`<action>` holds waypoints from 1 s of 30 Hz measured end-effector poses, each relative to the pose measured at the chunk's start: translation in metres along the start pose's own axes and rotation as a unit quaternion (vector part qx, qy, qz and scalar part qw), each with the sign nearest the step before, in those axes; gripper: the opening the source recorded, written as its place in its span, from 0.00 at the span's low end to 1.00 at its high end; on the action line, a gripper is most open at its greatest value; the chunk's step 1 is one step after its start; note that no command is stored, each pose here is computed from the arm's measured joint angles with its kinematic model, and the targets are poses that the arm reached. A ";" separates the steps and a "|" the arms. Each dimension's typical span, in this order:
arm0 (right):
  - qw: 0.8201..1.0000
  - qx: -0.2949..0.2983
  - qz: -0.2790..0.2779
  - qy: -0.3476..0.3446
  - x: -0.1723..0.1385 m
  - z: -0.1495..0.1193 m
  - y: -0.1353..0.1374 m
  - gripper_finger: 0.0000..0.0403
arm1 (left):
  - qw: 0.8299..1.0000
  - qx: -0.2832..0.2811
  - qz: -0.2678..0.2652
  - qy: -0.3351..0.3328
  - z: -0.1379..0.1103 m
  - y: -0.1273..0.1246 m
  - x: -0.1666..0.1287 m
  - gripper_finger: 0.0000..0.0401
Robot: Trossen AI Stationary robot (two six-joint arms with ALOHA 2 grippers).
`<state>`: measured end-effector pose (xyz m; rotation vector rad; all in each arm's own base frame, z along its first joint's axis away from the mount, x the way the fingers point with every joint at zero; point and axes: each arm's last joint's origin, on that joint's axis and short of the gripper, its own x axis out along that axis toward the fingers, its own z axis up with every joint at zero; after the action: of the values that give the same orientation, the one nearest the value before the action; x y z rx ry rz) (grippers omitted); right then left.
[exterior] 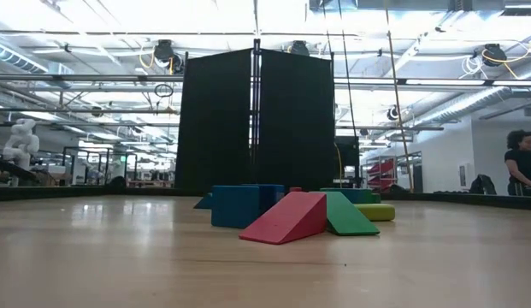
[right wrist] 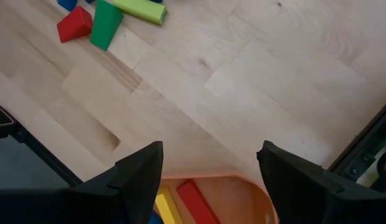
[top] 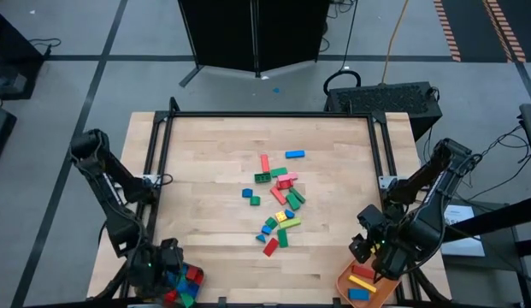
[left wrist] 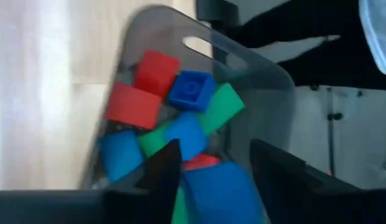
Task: Sort blocks by size
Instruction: Put the blue semicircle block into the black bin, then put the blue triangular block into the black bin
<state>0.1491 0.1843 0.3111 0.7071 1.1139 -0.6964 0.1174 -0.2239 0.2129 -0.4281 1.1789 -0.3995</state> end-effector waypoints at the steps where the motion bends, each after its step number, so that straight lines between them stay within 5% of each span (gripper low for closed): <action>1: 1.000 -0.002 -0.001 0.000 0.000 0.000 0.000 0.64 | 1.000 0.000 -0.007 0.003 0.000 -0.001 0.001 0.53; 7: 1.000 -0.010 -0.002 -0.001 0.001 0.002 0.000 0.64 | 1.000 -0.022 -0.017 0.006 0.005 0.000 -0.001 0.62; 11: 1.000 -0.010 -0.002 0.000 0.000 0.001 0.000 0.64 | 0.997 -0.052 -0.009 -0.054 0.028 0.012 -0.017 0.63; 14: 1.000 -0.016 -0.002 0.000 0.000 0.001 0.000 0.64 | 0.982 -0.047 0.064 -0.172 0.049 0.032 -0.039 0.63; 17: 1.000 -0.026 -0.002 -0.002 0.001 0.002 0.000 0.64 | 0.942 0.024 0.173 -0.288 0.073 0.052 -0.061 0.63; 21: 0.999 -0.031 -0.014 -0.005 0.000 0.002 -0.002 0.64 | 0.902 0.111 0.297 -0.294 0.106 0.089 -0.073 0.63; 26: 0.999 -0.036 -0.015 -0.006 0.000 0.002 -0.002 0.64 | 0.923 0.117 0.275 -0.241 0.134 0.146 -0.062 0.63; 30: 0.999 -0.041 -0.016 -0.006 0.000 0.002 -0.003 0.64 | 0.921 0.114 0.281 -0.244 0.146 0.183 -0.057 0.63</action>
<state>0.1485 0.1808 0.3110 0.6162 1.1388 -0.6762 0.2497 -0.0226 0.2106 0.0320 0.7080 0.0768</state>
